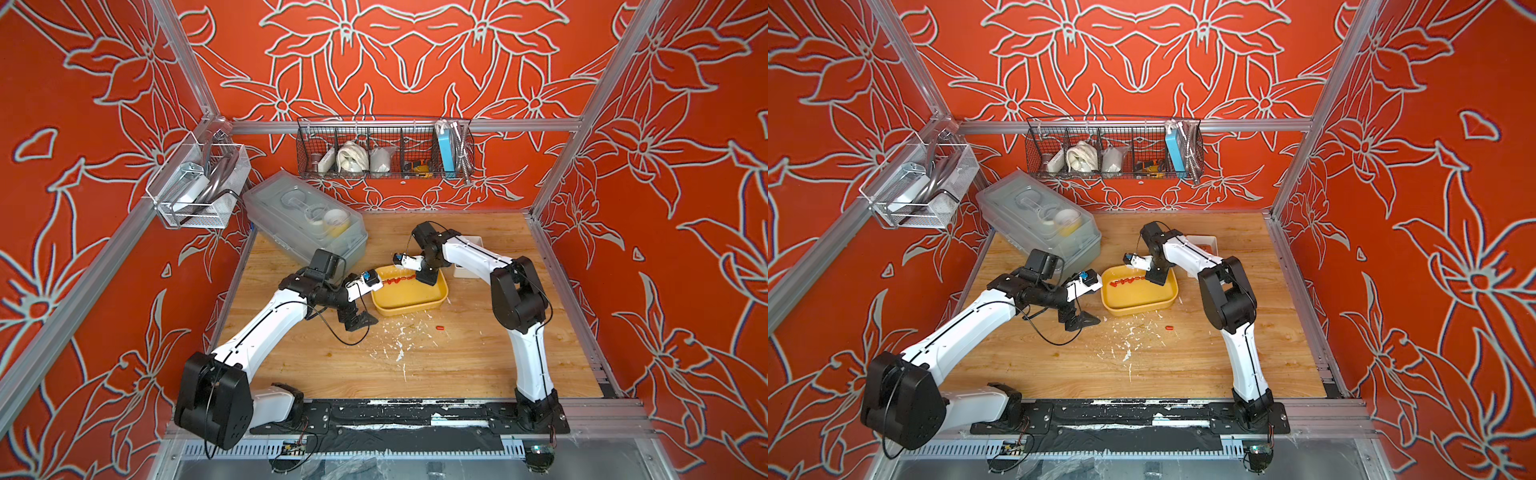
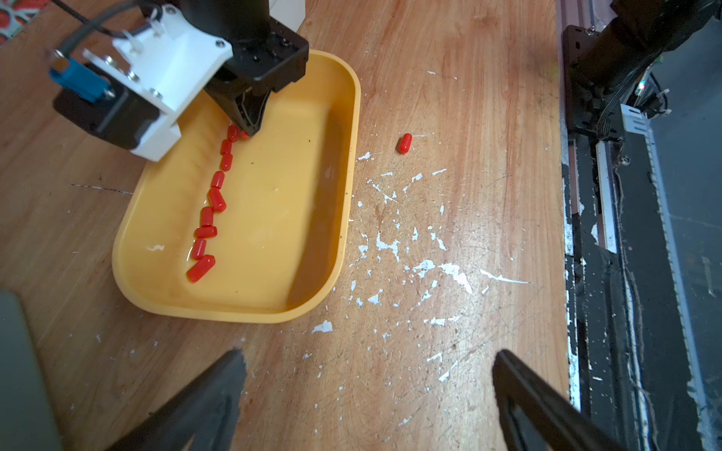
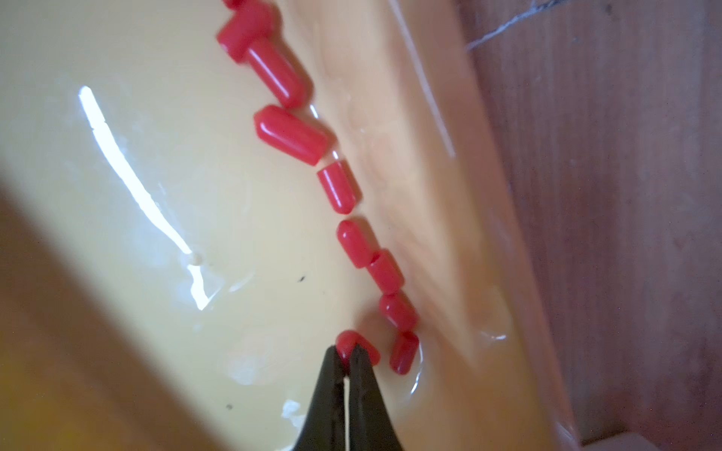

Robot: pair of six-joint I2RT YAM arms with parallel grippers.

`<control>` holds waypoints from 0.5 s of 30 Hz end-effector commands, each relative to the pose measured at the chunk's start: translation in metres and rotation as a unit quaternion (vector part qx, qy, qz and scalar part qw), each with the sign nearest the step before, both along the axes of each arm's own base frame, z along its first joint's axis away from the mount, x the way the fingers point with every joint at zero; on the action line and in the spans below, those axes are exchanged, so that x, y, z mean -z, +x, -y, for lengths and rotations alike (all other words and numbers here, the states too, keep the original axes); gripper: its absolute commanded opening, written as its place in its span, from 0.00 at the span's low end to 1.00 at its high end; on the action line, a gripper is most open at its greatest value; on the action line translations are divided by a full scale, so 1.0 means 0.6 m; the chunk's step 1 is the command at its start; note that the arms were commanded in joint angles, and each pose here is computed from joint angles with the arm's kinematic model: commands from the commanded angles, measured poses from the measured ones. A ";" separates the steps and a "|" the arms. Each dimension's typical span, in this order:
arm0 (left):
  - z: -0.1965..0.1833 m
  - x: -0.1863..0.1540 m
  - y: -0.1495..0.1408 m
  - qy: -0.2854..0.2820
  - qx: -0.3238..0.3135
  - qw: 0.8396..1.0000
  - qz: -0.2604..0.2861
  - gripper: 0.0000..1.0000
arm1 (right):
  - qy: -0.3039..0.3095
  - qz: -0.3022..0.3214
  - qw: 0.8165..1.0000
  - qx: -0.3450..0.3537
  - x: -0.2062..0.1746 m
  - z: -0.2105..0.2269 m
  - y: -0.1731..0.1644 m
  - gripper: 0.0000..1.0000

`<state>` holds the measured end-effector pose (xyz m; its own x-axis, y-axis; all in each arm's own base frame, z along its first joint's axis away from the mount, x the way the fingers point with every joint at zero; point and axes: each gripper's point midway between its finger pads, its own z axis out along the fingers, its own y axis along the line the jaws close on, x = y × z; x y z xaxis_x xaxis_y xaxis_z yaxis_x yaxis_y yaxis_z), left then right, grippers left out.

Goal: Take the screw protection sleeves out of the storage box
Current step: Pick up the screw protection sleeve from the storage box.

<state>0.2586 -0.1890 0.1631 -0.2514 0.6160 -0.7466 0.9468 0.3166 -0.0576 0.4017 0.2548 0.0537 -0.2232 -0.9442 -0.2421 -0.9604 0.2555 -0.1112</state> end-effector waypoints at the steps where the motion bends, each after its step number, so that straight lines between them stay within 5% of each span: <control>1: 0.001 -0.002 -0.009 -0.002 0.008 1.000 -0.007 0.98 | 0.062 -0.030 0.998 0.014 -0.067 -0.014 -0.026 0.00; 15: 0.005 -0.006 -0.014 -0.011 0.011 1.000 -0.010 0.98 | 0.166 -0.118 0.979 0.030 -0.138 -0.006 -0.092 0.00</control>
<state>0.2577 -0.1894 0.1632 -0.2530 0.6144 -0.7474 0.9473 0.3142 -0.0623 0.3728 0.2567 0.1023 -0.3269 -0.8547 -0.4033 -0.9444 0.3116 0.1053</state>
